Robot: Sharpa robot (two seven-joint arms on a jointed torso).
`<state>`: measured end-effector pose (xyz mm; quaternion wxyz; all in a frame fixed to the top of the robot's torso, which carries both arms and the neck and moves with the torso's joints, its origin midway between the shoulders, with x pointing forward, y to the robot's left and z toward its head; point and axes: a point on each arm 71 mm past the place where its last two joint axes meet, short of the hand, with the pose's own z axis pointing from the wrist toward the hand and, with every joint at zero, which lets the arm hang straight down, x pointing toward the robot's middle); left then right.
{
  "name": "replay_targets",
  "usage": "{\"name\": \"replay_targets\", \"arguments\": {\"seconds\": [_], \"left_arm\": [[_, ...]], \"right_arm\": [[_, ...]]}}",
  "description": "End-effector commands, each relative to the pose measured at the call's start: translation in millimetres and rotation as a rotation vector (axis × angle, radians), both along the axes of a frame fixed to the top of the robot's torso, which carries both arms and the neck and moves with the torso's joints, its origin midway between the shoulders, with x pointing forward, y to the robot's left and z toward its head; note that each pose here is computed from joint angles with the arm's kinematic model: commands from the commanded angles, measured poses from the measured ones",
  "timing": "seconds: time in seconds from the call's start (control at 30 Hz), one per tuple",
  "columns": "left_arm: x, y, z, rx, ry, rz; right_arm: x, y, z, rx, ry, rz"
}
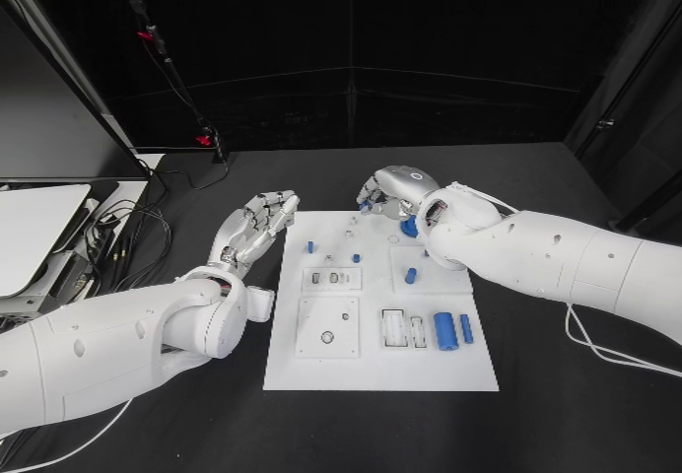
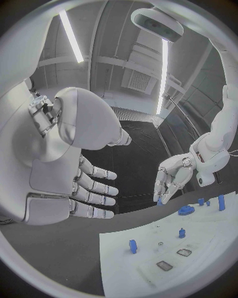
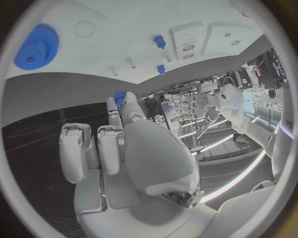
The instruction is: Assemble the parts on the task board
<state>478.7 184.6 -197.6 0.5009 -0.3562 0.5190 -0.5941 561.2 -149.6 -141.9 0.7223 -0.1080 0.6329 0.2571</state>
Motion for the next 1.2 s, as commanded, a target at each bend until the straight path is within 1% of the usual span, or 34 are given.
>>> {"name": "replay_targets", "arguments": {"seconds": [0.03,0.33,0.53,1.2], "left_arm": [[-6.4,-1.6,18.5,-0.065,-0.256,-0.036],[-5.8,-2.2,18.4,-0.065,-0.256,-0.036],[-6.0,-2.5,18.4,-0.066,-0.256,-0.037],[-6.3,-2.8,18.6,-0.065,-0.257,-0.036]], "right_arm": [[3.1,4,2.8,0.011,-0.027,0.019],[16.7,13,-2.3,-0.018,-0.003,0.004],[22.2,17,-5.3,-0.037,0.018,-0.002],[27.7,24,-11.6,-0.069,0.064,0.001]]}}
